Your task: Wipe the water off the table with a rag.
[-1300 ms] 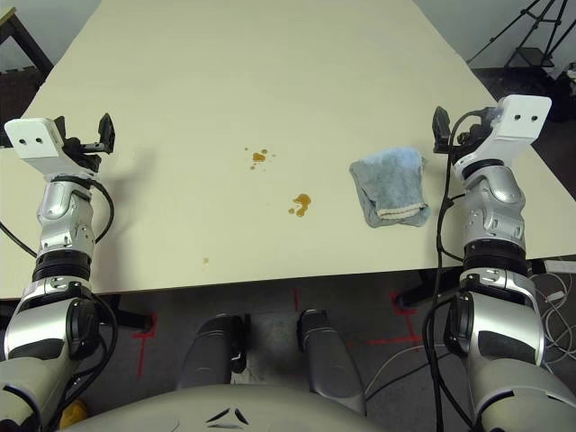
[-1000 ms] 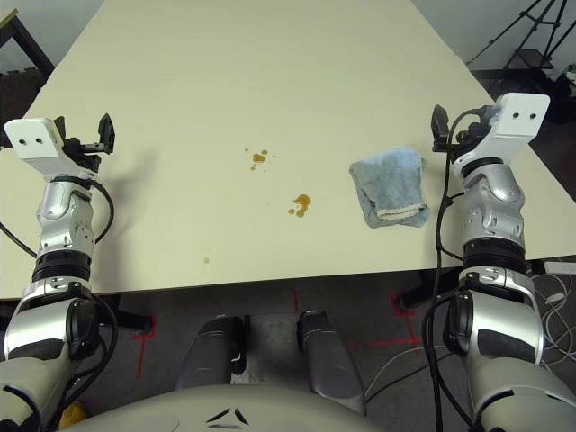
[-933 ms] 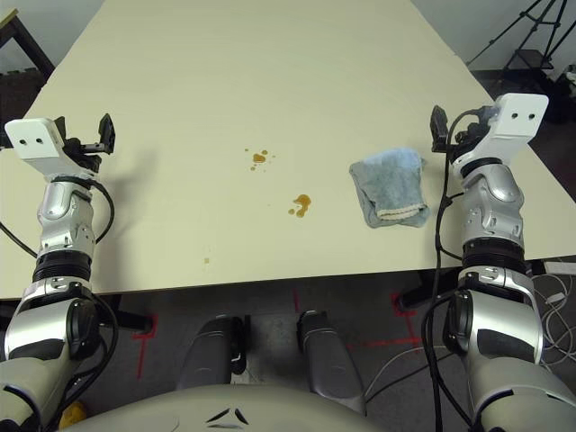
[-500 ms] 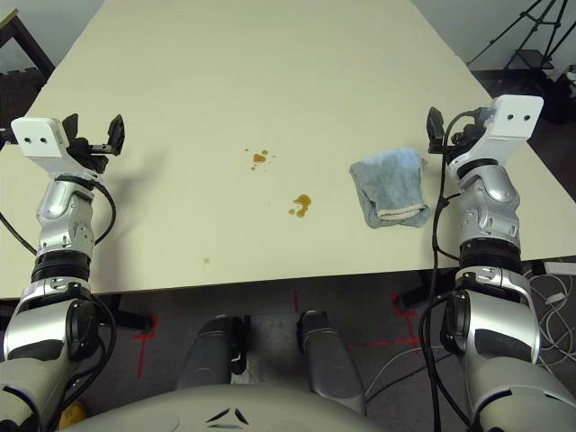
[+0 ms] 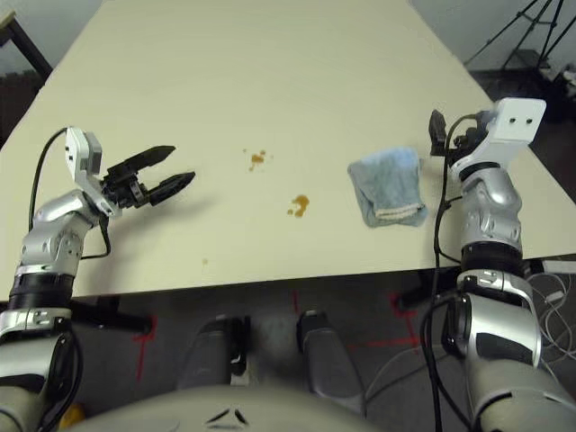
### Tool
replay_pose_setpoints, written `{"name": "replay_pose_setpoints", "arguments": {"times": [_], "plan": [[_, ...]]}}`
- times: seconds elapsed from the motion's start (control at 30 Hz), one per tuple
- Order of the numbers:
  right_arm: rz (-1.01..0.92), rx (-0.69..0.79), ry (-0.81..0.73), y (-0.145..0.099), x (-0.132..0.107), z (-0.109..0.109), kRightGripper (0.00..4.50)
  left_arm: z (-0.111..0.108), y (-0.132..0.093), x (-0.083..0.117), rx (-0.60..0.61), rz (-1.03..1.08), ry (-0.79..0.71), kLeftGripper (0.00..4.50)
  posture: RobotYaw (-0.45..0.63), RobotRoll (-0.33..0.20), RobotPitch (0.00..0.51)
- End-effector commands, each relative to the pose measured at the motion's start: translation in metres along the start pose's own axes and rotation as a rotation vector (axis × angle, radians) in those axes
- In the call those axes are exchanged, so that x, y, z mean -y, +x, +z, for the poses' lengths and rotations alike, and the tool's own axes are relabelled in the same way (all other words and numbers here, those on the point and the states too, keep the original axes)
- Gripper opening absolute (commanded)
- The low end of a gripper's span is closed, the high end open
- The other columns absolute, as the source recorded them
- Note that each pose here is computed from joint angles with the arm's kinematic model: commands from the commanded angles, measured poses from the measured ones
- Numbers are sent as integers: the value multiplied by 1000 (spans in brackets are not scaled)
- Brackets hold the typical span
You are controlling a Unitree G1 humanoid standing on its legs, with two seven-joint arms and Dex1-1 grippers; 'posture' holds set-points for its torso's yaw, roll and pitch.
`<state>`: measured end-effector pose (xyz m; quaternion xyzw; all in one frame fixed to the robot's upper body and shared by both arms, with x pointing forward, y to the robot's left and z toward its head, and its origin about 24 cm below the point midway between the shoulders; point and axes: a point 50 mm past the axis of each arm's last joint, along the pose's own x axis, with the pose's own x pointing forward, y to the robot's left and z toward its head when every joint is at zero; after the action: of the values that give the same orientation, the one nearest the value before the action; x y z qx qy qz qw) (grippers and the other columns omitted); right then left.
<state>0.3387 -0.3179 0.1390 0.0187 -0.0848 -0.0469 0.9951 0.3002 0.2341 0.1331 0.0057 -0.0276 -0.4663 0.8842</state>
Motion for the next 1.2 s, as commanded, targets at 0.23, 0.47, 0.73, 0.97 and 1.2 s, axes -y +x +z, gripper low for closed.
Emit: {"name": "replay_pose_setpoints", "arguments": {"times": [0.23,0.47,0.73,0.97,1.2], "plan": [[197,-178,155,-21,-2,9,4466,-2,7,2,-22,-36,15,4500,-131,0,123],[240,-355,190,-36,-14,-10,4466,-2,7,3,-18,-31,18,4500,-132,0,132],[294,-461,203,-43,-28,-28,4466,-2,7,4,-15,-26,23,4500,-124,0,135],[326,-538,183,-47,-35,-41,4466,-1,7,4,-14,-23,28,4500,-113,0,136],[373,-607,152,-51,-42,-52,4466,0,7,5,-11,-23,32,4500,-110,0,138]]}}
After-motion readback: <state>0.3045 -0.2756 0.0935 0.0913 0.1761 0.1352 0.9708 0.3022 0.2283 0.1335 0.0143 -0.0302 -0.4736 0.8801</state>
